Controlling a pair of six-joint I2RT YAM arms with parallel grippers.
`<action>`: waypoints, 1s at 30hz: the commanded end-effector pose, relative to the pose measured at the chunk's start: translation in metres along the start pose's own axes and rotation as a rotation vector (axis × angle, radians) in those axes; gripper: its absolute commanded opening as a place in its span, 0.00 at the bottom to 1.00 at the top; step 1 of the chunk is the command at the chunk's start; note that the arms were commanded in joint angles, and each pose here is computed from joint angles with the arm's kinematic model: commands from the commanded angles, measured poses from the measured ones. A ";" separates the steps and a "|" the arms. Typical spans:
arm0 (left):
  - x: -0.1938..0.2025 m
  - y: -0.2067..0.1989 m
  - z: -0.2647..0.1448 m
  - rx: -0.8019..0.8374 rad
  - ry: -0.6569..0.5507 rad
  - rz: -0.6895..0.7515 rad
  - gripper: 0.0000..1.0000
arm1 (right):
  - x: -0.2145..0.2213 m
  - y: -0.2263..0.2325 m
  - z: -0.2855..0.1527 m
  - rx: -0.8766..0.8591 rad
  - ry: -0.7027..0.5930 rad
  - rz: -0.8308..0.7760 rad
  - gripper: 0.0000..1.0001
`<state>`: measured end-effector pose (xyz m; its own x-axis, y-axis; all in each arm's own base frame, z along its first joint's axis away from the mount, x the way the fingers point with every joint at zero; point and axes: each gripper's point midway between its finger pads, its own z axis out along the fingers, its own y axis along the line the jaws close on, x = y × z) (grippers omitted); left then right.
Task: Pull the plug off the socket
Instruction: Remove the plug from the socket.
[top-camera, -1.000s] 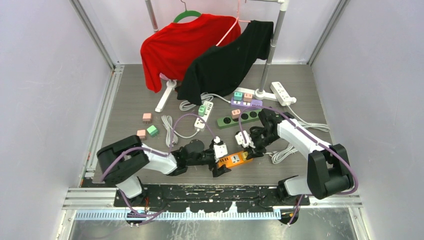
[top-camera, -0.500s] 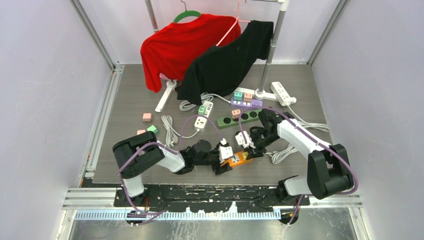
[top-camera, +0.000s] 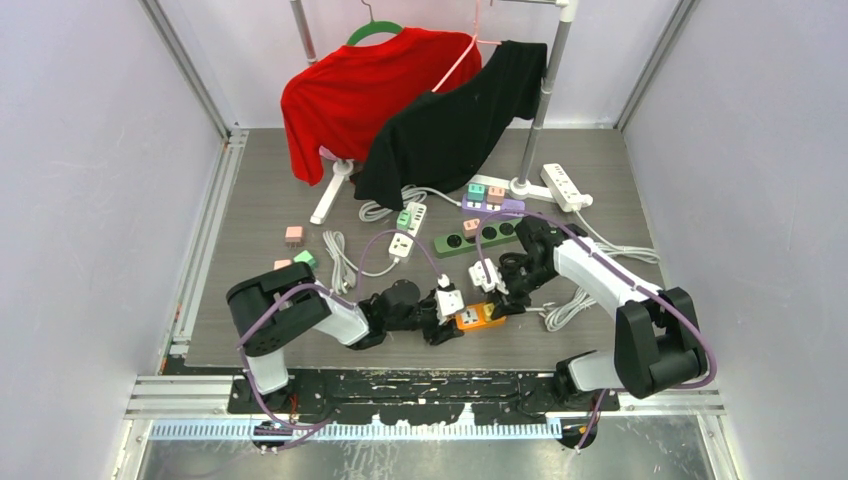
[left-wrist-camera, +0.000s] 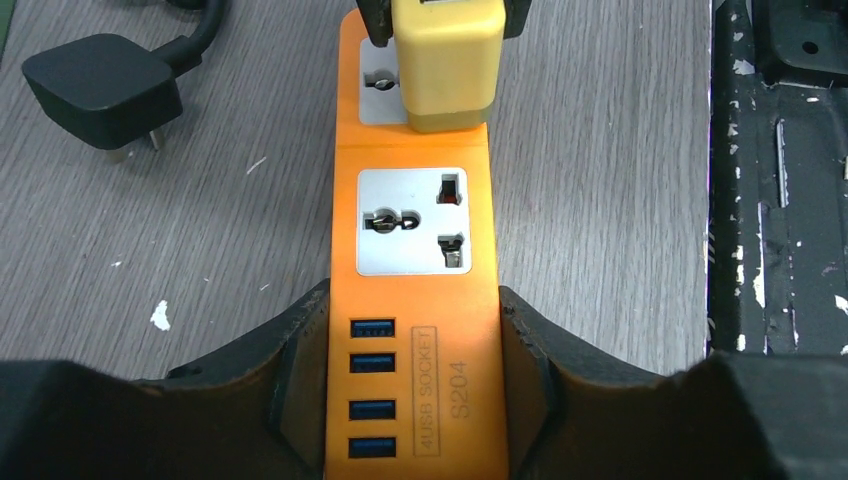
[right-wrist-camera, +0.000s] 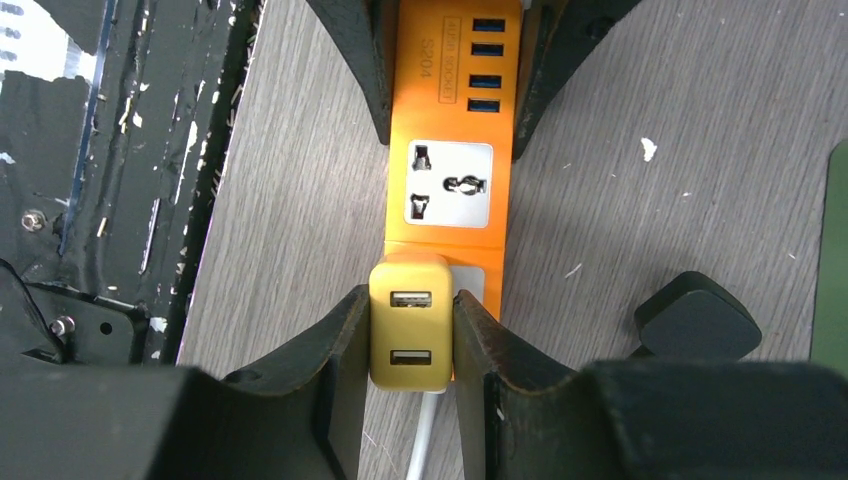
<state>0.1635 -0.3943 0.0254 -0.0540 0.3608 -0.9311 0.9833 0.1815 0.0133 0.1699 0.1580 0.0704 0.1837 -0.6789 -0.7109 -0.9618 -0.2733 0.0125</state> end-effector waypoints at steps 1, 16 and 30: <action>0.002 0.009 -0.005 -0.059 -0.020 0.010 0.00 | -0.017 -0.012 -0.018 0.063 -0.077 -0.005 0.01; 0.008 0.015 -0.005 -0.096 0.009 -0.001 0.00 | -0.039 -0.008 0.006 0.027 -0.148 -0.004 0.01; 0.027 0.019 -0.017 -0.142 0.059 -0.008 0.00 | -0.024 -0.003 -0.016 0.044 -0.129 -0.016 0.01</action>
<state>0.1716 -0.3865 0.0256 -0.0625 0.3382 -0.9390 0.9659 0.2574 0.0284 0.1803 0.1595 0.0769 0.1067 -0.6622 -0.7417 -0.9830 -0.1824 0.0214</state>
